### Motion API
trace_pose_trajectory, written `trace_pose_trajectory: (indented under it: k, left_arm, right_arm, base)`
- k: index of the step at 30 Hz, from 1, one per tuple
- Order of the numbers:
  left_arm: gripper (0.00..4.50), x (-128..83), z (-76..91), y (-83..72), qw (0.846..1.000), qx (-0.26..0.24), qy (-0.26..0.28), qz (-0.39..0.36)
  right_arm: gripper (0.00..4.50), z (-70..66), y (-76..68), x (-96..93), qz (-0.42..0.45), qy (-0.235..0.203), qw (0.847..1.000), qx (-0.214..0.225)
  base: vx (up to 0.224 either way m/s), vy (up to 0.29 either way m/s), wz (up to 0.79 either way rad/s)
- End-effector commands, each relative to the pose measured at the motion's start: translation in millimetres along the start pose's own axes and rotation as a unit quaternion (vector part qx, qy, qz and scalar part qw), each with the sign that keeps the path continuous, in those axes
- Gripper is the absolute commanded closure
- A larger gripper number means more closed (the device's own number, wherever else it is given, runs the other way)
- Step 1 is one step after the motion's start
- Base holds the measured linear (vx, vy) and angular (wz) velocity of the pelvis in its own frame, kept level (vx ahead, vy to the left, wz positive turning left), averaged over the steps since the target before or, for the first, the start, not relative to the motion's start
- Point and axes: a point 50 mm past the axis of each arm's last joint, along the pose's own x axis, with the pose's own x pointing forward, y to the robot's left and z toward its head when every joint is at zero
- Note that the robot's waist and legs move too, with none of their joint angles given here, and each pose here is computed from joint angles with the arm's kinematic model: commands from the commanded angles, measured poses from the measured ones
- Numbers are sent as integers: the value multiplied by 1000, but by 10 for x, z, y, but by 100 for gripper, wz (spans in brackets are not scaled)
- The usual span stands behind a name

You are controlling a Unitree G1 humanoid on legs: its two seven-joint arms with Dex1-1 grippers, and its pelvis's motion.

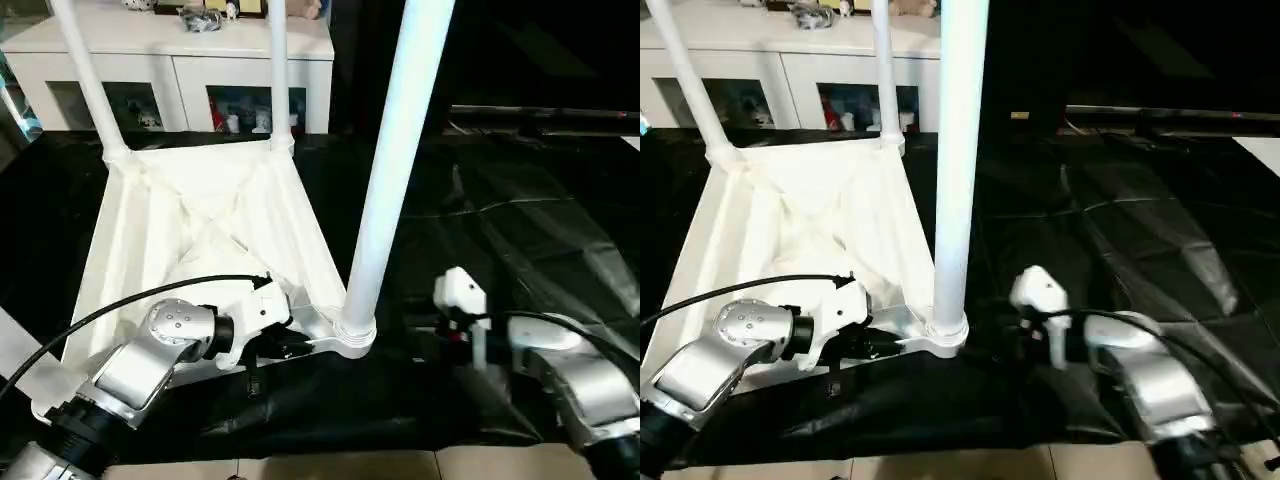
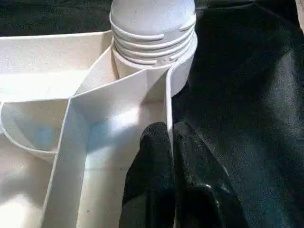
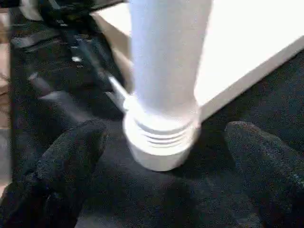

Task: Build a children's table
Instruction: Rotate leg to tighten

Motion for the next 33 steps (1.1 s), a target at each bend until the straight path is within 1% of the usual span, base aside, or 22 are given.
trace_pose_trajectory:
  k: [1,5,6,8,9,11,16,24,25,29,30,31,33]
  left_arm:
    - [450,25,-38,-22,1000,4,23,-21]
    - [450,25,-20,-5,1000,6,22,-21]
    - [450,29,-10,4,1000,7,22,-21]
    - [450,28,-7,7,1000,8,22,-21]
    - [450,30,-5,19,999,8,22,-21]
    - [450,36,-2,25,999,9,23,-21]
    - [450,44,4,33,999,10,22,-22]
    - [450,42,1,43,1000,9,22,-20]
    - [450,41,2,47,1000,9,22,-19]
    - [450,31,0,53,1000,9,22,-18]
    - [450,28,-2,54,1000,9,22,-17]
    - [450,26,-4,55,1000,9,23,-17]
    - [450,22,-6,56,1000,9,23,-16]
  right_arm:
    - [6,30,-23,20,-6,4,1000,-14]
    - [6,25,-36,81,-11,9,1000,-19]
    - [6,25,-46,121,-11,8,1000,-21]
    - [6,29,-47,138,-11,7,1000,-22]
    - [6,47,-36,184,-1,3,1000,-26]
    - [6,57,-40,217,2,3,1000,-30]
    - [6,86,-73,268,6,1,999,-37]
    - [6,72,-78,320,22,9,999,-45]
    - [31,67,-83,339,24,10,999,-45]
    - [44,74,-98,385,25,5,999,-43]
    - [73,76,-98,392,28,4,999,-42]
    - [73,77,-98,396,29,4,999,-41]
    - [91,74,-97,405,33,4,999,-41]
  base:
    - [0,0,0]
    - [-33,0,4]
    - [12,-85,9]
    - [63,-129,-7]
    - [64,-82,-13]
    - [71,-35,-9]
    - [0,0,0]
    - [0,0,0]
    - [0,0,0]
    - [0,0,0]
    - [0,0,0]
    - [0,0,0]
    - [0,0,0]
